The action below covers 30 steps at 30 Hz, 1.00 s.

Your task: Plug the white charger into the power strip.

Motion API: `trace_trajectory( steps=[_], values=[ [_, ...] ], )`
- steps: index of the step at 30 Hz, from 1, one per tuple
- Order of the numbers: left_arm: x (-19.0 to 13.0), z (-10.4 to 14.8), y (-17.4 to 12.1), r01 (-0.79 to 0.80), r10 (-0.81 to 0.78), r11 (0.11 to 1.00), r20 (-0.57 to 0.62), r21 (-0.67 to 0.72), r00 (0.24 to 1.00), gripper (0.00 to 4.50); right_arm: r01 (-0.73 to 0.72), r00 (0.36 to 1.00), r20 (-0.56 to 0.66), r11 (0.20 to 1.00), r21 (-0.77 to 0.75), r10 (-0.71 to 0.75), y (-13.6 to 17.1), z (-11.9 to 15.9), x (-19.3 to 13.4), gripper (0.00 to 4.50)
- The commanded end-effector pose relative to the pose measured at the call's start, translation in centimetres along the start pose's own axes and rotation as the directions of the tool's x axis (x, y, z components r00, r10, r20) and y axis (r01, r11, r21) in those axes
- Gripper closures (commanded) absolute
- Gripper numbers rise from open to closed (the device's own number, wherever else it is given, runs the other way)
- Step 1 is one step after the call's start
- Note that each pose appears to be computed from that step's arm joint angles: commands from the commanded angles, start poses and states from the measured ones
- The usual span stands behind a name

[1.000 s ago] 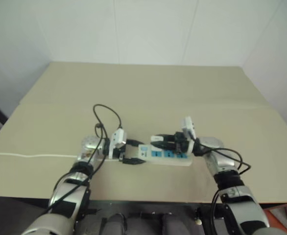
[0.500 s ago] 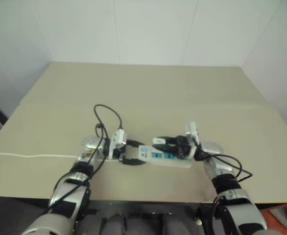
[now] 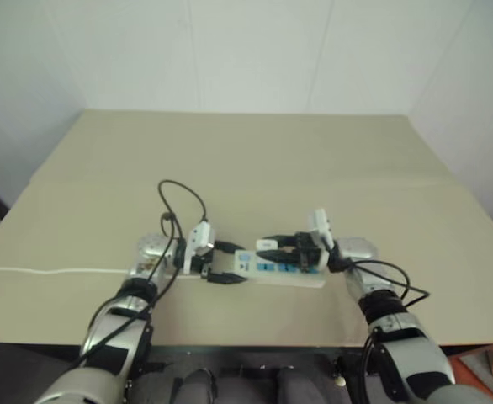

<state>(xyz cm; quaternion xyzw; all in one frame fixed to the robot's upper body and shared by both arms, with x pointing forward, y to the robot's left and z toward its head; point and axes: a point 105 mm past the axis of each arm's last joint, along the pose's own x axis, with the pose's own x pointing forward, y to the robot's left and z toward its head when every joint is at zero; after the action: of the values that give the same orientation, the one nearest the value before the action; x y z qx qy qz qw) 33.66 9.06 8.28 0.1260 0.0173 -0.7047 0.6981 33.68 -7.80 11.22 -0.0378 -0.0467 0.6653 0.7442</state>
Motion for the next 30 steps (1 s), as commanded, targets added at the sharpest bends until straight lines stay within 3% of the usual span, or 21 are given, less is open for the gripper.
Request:
trace_trajectory(
  steps=[1,8,17,18,25,28,30],
  values=[
    [-0.4,1.3,0.6,-0.01,0.01,0.998,0.009,0.061,1.0,1.26,0.03,0.992,-0.128,0.996,0.083,-0.019,0.8,-3.6,-0.7,3.38],
    [-0.3,1.4,0.8,-0.011,0.011,0.998,0.01,0.065,1.0,1.26,0.032,0.992,-0.124,0.997,0.066,-0.023,1.0,-3.8,-0.7,3.38],
    [-0.3,1.5,0.9,-0.013,0.013,0.998,0.006,0.068,1.0,1.26,0.043,0.992,-0.12,0.996,0.079,-0.034,0.7,-3.7,-0.9,0.22],
    [-0.3,1.5,0.9,-0.013,0.013,0.998,0.006,0.068,1.0,1.26,0.042,0.992,-0.12,0.996,0.077,-0.032,0.8,-3.7,-0.9,0.03],
    [-0.4,1.2,0.9,-0.016,0.016,0.999,-0.002,0.045,1.0,1.26,0.032,0.994,-0.108,0.998,0.053,-0.026,0.8,-3.3,-1.3,0.03],
    [-0.4,1.5,1.1,-0.012,0.012,1.0,0.016,0.007,1.0,0.21,0.04,0.994,-0.106,0.998,0.043,-0.036,0.6,-3.0,-1.5,0.0],
    [-0.4,2.2,1.1,0.004,-0.005,1.0,0.052,0.017,0.999,0.01,0.04,0.994,-0.104,0.998,0.042,-0.036,0.6,-2.9,-1.6,0.0]
  ],
)
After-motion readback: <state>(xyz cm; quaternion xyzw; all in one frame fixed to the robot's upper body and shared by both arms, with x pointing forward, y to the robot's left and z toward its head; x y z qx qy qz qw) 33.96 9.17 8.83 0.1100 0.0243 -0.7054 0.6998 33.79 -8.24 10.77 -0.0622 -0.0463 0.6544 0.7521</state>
